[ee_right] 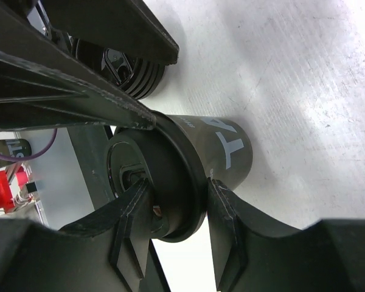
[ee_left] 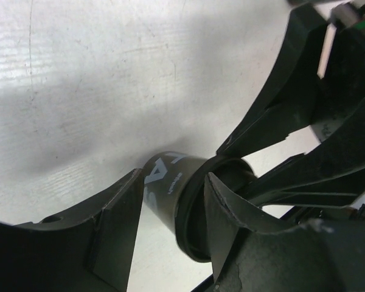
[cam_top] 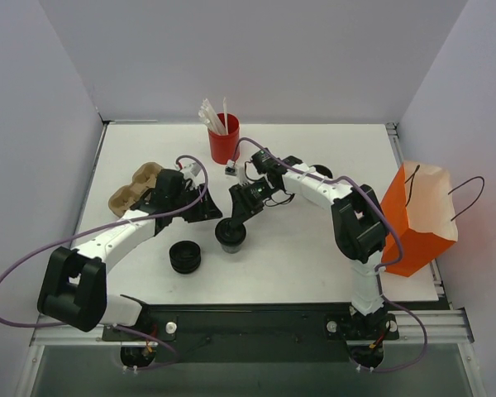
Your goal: Pack the takeout coffee
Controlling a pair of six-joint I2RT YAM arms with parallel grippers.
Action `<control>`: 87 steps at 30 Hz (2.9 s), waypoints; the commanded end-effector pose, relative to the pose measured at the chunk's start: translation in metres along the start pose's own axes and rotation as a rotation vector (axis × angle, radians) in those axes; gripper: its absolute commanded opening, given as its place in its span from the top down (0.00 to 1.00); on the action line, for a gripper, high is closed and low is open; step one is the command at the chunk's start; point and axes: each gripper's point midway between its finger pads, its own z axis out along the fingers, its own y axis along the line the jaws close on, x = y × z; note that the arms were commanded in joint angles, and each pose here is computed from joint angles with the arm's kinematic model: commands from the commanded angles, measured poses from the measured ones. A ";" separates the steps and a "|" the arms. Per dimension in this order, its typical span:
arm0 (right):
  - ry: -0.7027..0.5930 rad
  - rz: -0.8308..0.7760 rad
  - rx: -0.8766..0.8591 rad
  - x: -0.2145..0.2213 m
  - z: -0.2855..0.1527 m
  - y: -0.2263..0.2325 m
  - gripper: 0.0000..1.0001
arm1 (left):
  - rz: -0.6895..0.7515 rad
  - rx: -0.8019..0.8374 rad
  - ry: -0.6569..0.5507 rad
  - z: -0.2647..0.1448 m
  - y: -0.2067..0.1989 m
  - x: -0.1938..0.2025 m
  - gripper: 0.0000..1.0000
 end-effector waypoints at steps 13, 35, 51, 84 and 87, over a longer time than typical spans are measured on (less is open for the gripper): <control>0.175 0.073 0.193 0.051 0.006 -0.041 0.67 | 0.094 -0.007 -0.022 -0.027 0.004 0.014 0.47; 0.169 0.093 0.217 0.053 0.011 -0.049 0.69 | -0.058 -0.147 0.044 0.001 0.053 0.055 0.53; 0.088 0.205 0.292 0.094 0.013 -0.077 0.71 | -0.105 -0.327 0.165 0.013 0.095 0.148 0.59; -0.146 0.243 0.386 0.055 -0.018 -0.043 0.71 | 0.030 0.022 -0.066 -0.044 -0.032 0.025 0.42; -0.158 0.255 0.407 0.054 -0.019 -0.044 0.71 | 0.046 0.076 -0.052 -0.040 -0.044 0.036 0.41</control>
